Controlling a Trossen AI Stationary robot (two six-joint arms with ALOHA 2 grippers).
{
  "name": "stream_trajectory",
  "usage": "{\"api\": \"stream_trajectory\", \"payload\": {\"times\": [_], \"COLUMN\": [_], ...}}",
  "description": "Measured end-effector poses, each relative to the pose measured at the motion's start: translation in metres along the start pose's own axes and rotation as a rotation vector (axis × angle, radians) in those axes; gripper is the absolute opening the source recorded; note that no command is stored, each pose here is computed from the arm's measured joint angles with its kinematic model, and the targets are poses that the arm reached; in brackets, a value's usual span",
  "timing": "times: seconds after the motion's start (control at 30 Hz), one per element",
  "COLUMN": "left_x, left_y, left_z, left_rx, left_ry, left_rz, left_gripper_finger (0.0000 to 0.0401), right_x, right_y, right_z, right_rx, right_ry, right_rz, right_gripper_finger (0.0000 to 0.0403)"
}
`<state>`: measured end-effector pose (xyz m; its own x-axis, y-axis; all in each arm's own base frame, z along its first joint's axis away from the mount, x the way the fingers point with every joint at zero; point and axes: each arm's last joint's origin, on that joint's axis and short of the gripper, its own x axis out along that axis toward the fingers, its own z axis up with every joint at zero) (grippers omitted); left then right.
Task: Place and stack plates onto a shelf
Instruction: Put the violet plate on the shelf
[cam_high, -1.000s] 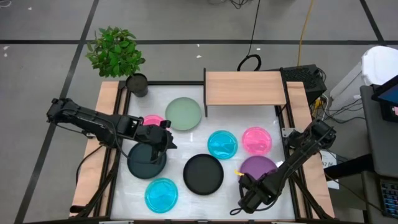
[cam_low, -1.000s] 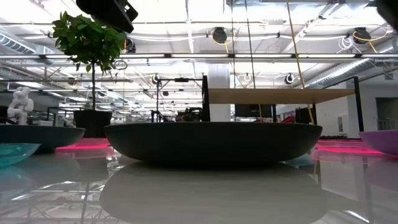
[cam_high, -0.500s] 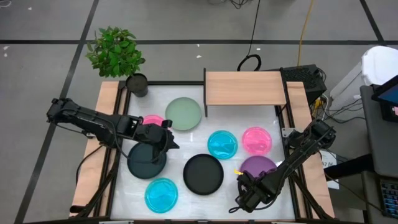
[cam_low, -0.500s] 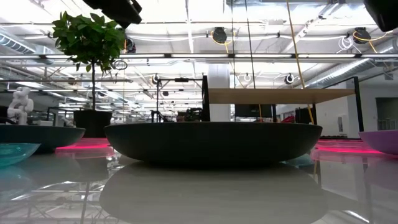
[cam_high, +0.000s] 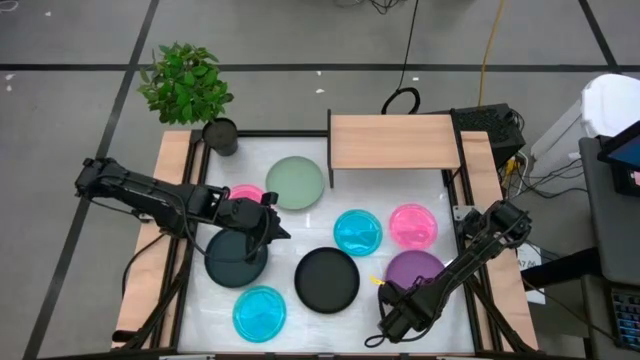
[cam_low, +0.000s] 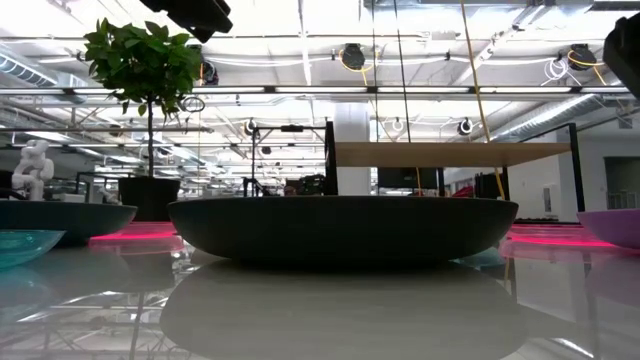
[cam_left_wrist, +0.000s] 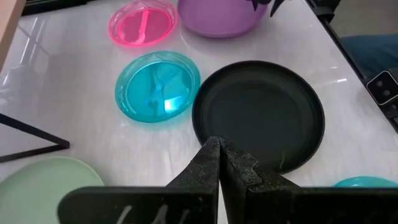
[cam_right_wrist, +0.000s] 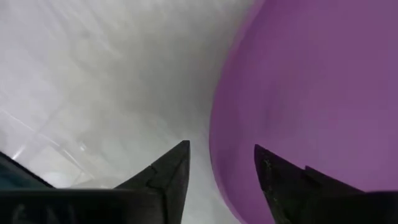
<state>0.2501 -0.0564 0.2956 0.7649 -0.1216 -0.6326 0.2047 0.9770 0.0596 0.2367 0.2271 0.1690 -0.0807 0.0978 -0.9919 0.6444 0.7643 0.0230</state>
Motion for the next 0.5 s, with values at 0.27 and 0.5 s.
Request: {"api": "stream_trajectory", "payload": {"times": [0.27, 0.5], "left_x": [0.0, 0.0], "left_y": [0.0, 0.0], "left_z": [0.0, -0.0003], "left_rx": [0.011, 0.016], "left_ry": [0.0, 0.003], "left_rz": [0.0, 0.0], "left_gripper_finger": [0.0004, 0.0004], "right_x": [0.0, -0.0001], "right_y": [-0.0004, -0.0011], "right_z": [0.0005, 0.0012], "right_rx": [-0.005, -0.045], "right_ry": [-0.022, -0.049], "right_rz": [-0.006, -0.018], "right_gripper_finger": [0.0078, 0.0008]}}
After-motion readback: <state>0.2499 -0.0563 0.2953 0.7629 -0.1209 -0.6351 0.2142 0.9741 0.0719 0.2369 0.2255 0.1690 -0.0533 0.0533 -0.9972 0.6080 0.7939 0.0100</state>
